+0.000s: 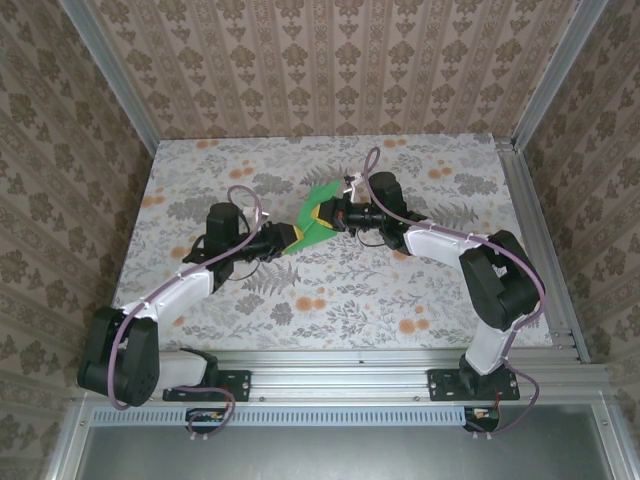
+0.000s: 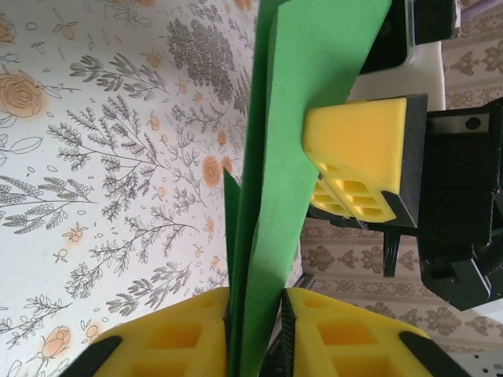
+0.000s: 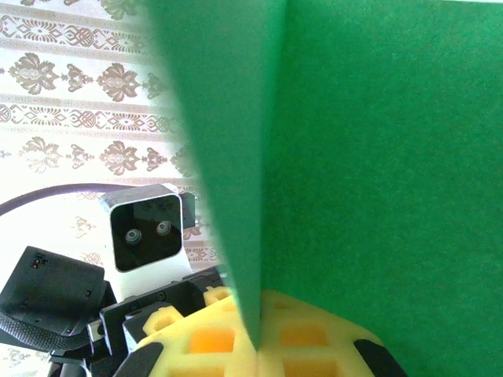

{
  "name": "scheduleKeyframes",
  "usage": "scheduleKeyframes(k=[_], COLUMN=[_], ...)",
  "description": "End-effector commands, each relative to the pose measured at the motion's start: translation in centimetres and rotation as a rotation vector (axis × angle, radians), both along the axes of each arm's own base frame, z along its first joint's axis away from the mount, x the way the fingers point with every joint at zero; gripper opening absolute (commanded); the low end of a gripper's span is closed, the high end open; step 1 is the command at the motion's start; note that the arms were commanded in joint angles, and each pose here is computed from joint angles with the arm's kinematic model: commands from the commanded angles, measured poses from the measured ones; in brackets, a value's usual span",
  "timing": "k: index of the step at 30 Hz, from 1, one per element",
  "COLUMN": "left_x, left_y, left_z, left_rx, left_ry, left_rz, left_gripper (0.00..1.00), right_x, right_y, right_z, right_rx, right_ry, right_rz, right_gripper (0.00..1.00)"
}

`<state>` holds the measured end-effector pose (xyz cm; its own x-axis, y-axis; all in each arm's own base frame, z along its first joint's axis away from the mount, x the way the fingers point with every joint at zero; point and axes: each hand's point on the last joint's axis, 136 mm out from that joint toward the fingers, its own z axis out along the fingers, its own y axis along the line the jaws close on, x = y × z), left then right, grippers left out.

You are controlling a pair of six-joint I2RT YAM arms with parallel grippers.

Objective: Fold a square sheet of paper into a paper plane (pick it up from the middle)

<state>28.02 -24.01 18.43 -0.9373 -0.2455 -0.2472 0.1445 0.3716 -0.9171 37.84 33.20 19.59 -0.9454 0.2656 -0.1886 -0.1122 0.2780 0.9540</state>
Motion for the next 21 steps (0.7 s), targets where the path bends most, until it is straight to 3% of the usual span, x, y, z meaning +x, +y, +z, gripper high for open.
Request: scheduleKeyframes(k=[1,7,13,18,21], left_x=[0.4,0.5,0.5,0.6,0.5], left_y=[0.0,0.1,0.3,1.0,2.0], left_z=[0.6,0.7,1.0,0.9,0.6], left_rx=[0.006,0.007,0.002,0.028,0.106], left_ry=[-0.028,-0.033,-0.039,-0.043,-0.063], left_rz=[-0.016,-0.016,-0.01,0.007,0.018], left_gripper=[0.19,0.1,0.09,0.08,0.08], right_x=[-0.3,-0.2,-0.1,0.1,-0.1], right_y=[0.4,0.5,0.3,-0.5,-1.6], right_z=[-0.3,-0.4,-0.8,-1.3,-1.9], right_rx=[0.015,0.018,0.012,-0.007,-0.062], right_ry=[0.006,0.013,0.026,0.032,0.033], right_rz=[0.027,0.029,0.018,-0.005,-0.024], right_gripper=[0.0,0.02,0.1,0.26,0.37])
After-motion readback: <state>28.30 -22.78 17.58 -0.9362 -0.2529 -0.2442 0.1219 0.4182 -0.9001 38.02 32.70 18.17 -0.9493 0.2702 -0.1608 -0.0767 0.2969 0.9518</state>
